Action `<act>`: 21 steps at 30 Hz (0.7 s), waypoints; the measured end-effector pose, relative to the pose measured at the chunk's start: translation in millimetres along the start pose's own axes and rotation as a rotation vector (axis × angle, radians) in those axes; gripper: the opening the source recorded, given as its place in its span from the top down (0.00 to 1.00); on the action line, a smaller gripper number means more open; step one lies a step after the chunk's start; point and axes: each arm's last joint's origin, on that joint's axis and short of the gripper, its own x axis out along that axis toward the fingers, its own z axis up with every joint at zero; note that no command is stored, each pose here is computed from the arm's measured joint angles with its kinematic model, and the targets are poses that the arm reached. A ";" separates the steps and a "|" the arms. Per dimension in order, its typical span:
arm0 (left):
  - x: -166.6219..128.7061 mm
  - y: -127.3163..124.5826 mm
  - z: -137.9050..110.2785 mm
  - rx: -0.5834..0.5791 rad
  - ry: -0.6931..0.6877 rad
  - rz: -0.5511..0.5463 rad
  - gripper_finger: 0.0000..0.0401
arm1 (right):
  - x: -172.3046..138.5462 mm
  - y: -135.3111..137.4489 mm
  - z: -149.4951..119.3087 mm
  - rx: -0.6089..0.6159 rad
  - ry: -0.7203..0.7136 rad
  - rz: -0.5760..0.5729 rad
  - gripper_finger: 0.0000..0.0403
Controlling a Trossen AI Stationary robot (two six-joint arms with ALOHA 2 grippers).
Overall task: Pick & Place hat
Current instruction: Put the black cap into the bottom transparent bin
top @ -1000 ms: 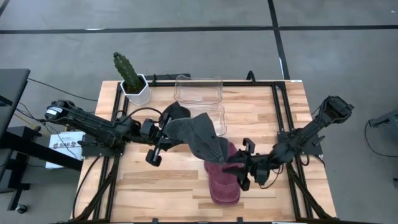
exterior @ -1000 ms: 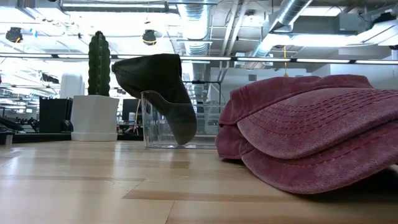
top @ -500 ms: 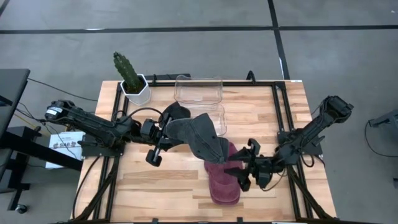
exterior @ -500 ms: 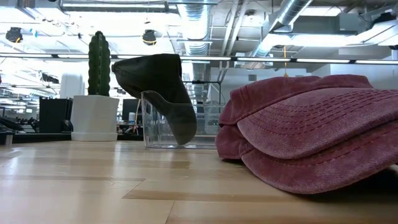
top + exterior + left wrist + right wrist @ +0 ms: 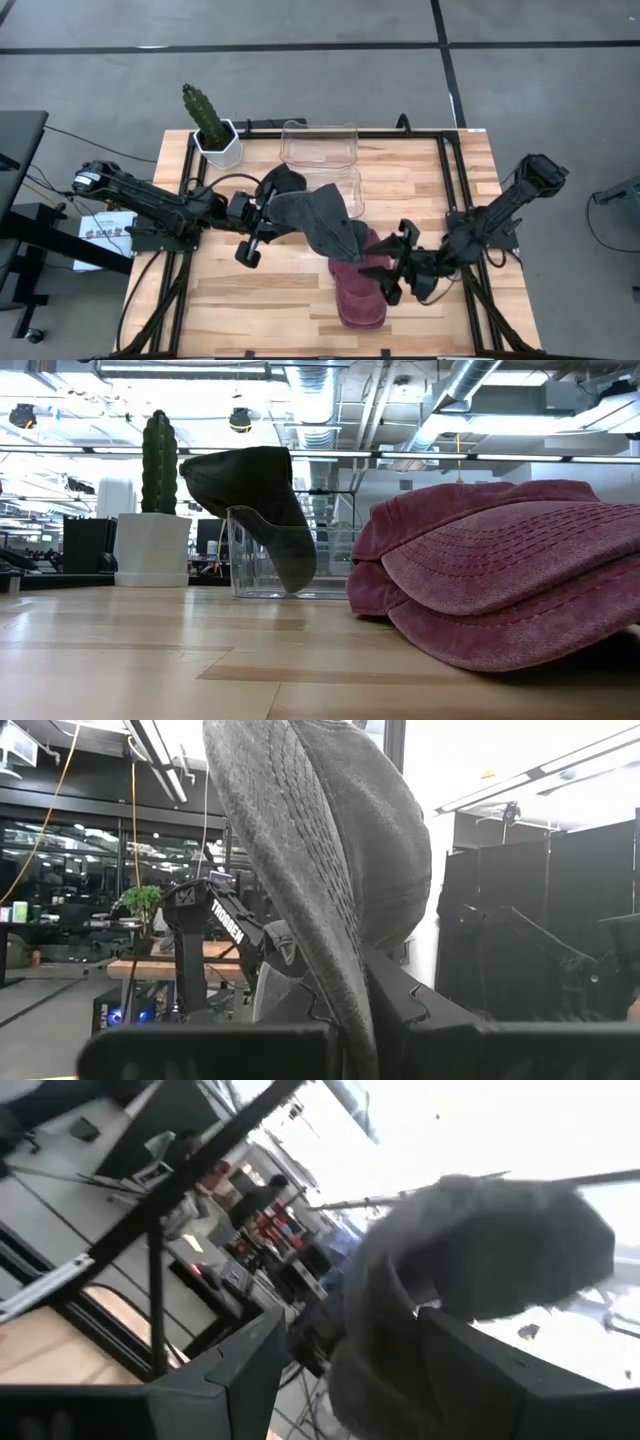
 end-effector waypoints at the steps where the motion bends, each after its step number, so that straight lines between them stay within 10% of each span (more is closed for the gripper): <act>1: 0.0 0.0 -0.1 0.000 0.002 0.000 0.96 | -1.8 1.5 2.7 -0.009 -0.009 0.008 0.46; 21: 0.0 0.6 0.0 0.011 0.000 0.019 0.96 | 9.7 -12.8 -11.7 -0.008 0.004 -0.065 0.47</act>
